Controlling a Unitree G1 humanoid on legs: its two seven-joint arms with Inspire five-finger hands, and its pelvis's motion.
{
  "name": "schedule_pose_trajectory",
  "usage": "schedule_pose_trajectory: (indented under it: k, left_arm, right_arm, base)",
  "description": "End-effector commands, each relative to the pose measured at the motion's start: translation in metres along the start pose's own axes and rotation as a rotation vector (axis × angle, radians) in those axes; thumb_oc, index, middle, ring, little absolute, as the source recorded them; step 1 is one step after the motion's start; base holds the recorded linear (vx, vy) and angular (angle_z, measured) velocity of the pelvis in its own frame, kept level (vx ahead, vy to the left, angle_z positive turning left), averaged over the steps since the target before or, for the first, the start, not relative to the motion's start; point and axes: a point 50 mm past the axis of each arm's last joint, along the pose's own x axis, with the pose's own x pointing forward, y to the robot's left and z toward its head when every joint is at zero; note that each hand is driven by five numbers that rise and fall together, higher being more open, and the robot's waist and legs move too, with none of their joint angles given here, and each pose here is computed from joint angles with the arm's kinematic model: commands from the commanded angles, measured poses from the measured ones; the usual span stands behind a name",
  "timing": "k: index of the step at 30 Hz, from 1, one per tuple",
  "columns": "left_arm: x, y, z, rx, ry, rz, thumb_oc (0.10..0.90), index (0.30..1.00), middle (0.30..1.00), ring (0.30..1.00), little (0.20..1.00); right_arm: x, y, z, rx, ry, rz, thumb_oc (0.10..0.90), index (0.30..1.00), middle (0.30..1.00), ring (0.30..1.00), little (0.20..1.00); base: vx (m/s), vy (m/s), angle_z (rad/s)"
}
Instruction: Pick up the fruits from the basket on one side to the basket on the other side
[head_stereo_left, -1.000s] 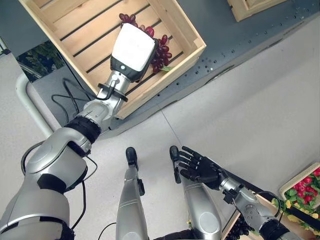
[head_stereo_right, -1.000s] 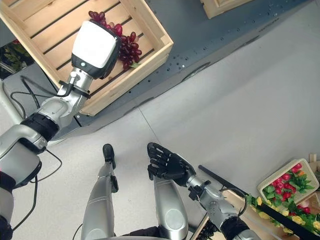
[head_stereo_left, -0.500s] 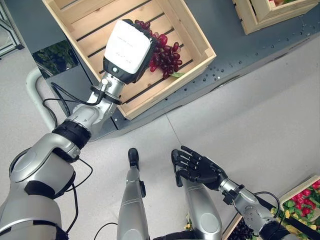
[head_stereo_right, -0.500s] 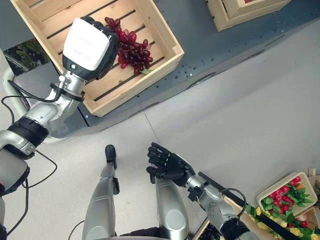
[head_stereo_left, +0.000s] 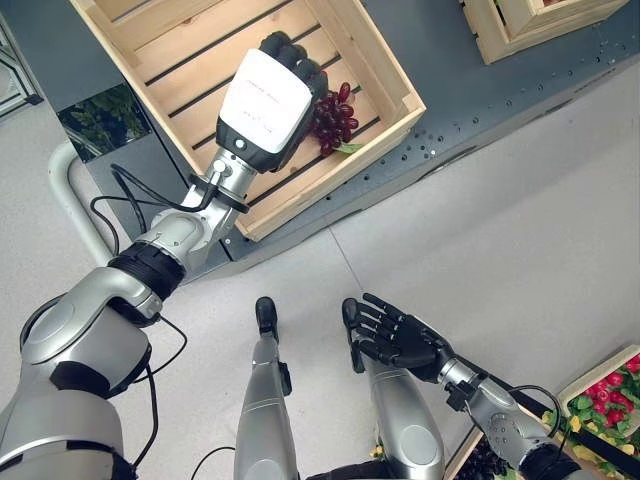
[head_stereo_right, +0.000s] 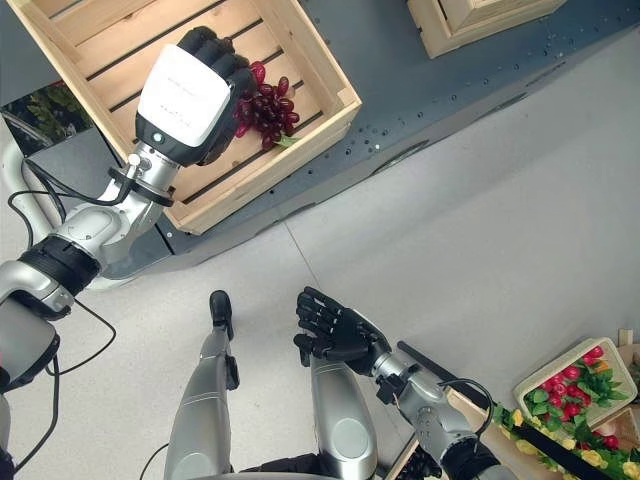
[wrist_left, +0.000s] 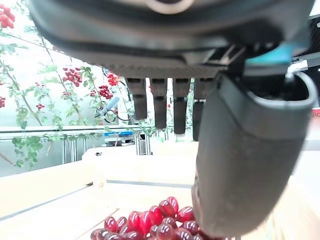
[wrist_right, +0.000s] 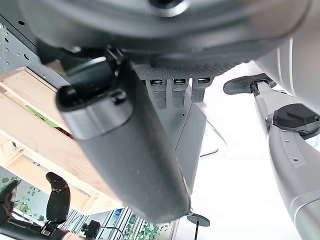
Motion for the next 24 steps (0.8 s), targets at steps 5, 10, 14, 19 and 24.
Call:
schedule_pose_trajectory:
  k: [5,10,14,19,24]
  left_arm:
    - [0.046,0.045,-0.017,0.097,0.016,0.204,0.8,0.9,0.9,0.9,0.9]
    - [0.049,0.04,-0.015,0.11,0.018,0.139,0.8,0.9,0.9,0.9,0.9]
    - [0.05,0.033,-0.016,0.1,0.042,0.059,0.8,0.9,0.9,0.9,0.9]
    - [0.047,0.019,-0.02,0.094,0.096,-0.046,0.8,0.9,0.9,0.9,0.9]
    - [0.053,0.015,-0.023,0.118,0.114,-0.076,0.8,0.9,0.9,0.9,0.9]
  right_arm:
    - [-0.007,0.005,0.012,0.022,-0.093,0.037,0.8,0.9,0.9,0.9,0.9]
    - [-0.006,0.006,0.012,0.031,-0.1,0.035,0.8,0.9,0.9,0.9,0.9]
    - [-0.006,0.005,0.013,0.027,-0.105,0.018,0.8,0.9,0.9,0.9,0.9]
    - [-0.005,0.005,0.017,0.018,-0.114,0.012,0.8,0.9,0.9,0.9,0.9]
    - [-0.002,0.003,0.018,0.028,-0.129,0.01,0.8,0.9,0.9,0.9,0.9]
  base:
    - [0.02,0.0,0.0]
    - [0.01,0.001,-0.01]
    - [0.01,0.008,-0.02]
    - [0.01,0.029,-0.07]
    - [0.0,-0.012,-0.04]
